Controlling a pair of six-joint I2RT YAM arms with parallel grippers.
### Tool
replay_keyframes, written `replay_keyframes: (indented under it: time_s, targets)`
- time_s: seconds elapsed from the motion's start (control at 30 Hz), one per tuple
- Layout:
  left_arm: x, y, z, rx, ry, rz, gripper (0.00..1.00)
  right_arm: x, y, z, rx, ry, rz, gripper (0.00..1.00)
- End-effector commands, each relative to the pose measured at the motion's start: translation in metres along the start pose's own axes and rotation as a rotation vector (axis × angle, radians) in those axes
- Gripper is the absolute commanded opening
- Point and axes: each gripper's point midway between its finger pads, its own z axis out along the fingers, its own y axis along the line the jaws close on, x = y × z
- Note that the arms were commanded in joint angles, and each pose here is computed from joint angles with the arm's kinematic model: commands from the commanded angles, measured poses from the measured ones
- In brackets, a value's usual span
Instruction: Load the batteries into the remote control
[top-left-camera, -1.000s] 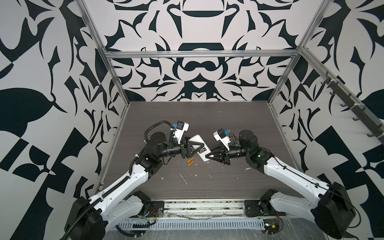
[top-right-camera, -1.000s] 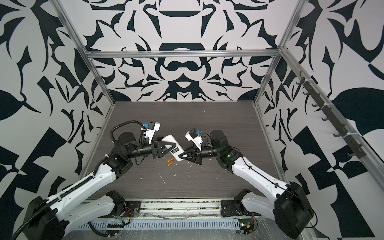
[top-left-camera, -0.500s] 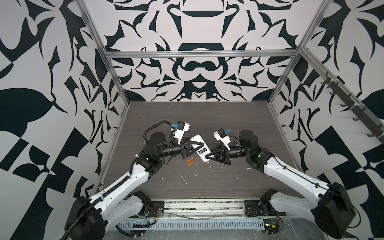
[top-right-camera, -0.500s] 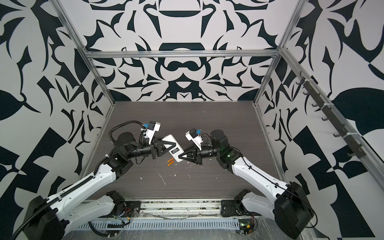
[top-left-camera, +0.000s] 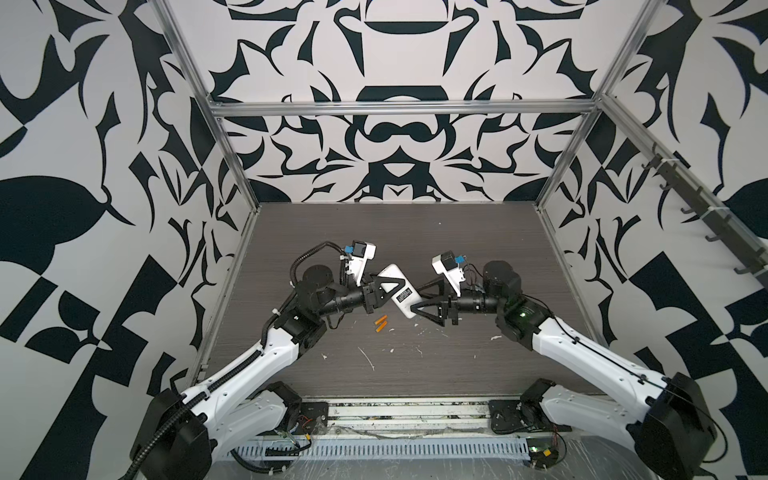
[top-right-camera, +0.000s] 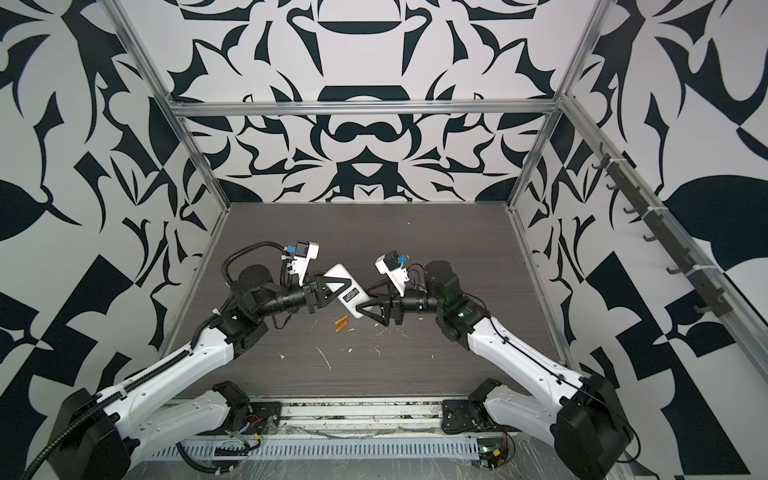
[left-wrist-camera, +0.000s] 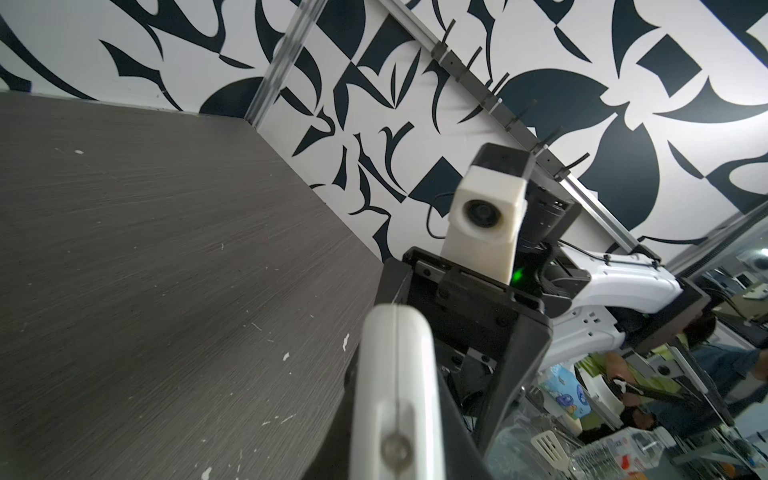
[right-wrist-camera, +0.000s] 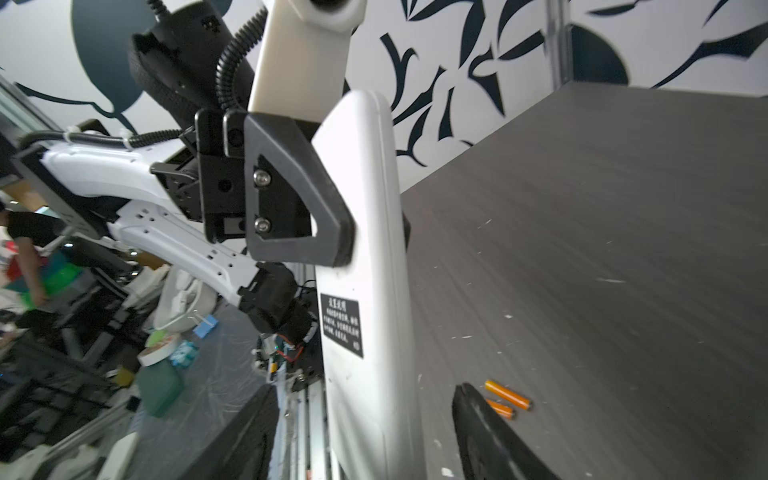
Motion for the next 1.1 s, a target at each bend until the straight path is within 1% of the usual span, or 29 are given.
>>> replay_keyframes:
  time_s: [0.0, 0.23, 0.37, 0.53, 0.6, 0.73, 0.93, 1.07]
  targets:
    - [-0.017, 0.001, -0.006, -0.022, -0.110, 0.008, 0.06, -0.015, -0.016, -0.006, 0.121, -0.071, 0.029, 0.71]
    - [-0.025, 0.015, -0.011, -0.082, -0.202, -0.015, 0.06, -0.010, -0.043, -0.007, 0.223, -0.139, 0.216, 0.70]
    - [-0.027, 0.021, -0.012, -0.093, -0.240, -0.033, 0.05, -0.013, -0.049, -0.006, 0.200, -0.200, 0.319, 0.67]
    - [-0.026, 0.026, -0.011, -0.097, -0.251, -0.044, 0.05, -0.022, -0.047, -0.005, 0.166, -0.248, 0.356, 0.65]
    - [-0.026, 0.028, -0.011, -0.104, -0.255, -0.046, 0.05, -0.021, -0.047, -0.003, 0.153, -0.250, 0.364, 0.63]
    - [-0.025, 0.032, -0.011, -0.115, -0.264, -0.049, 0.05, -0.017, -0.047, 0.004, 0.102, -0.247, 0.394, 0.63]
    - [-0.026, 0.034, -0.011, -0.118, -0.274, -0.058, 0.05, -0.011, -0.051, 0.009, 0.079, -0.244, 0.426, 0.61]
    - [-0.025, 0.036, -0.010, -0.122, -0.273, -0.062, 0.05, -0.010, -0.051, 0.011, 0.065, -0.233, 0.432, 0.55]
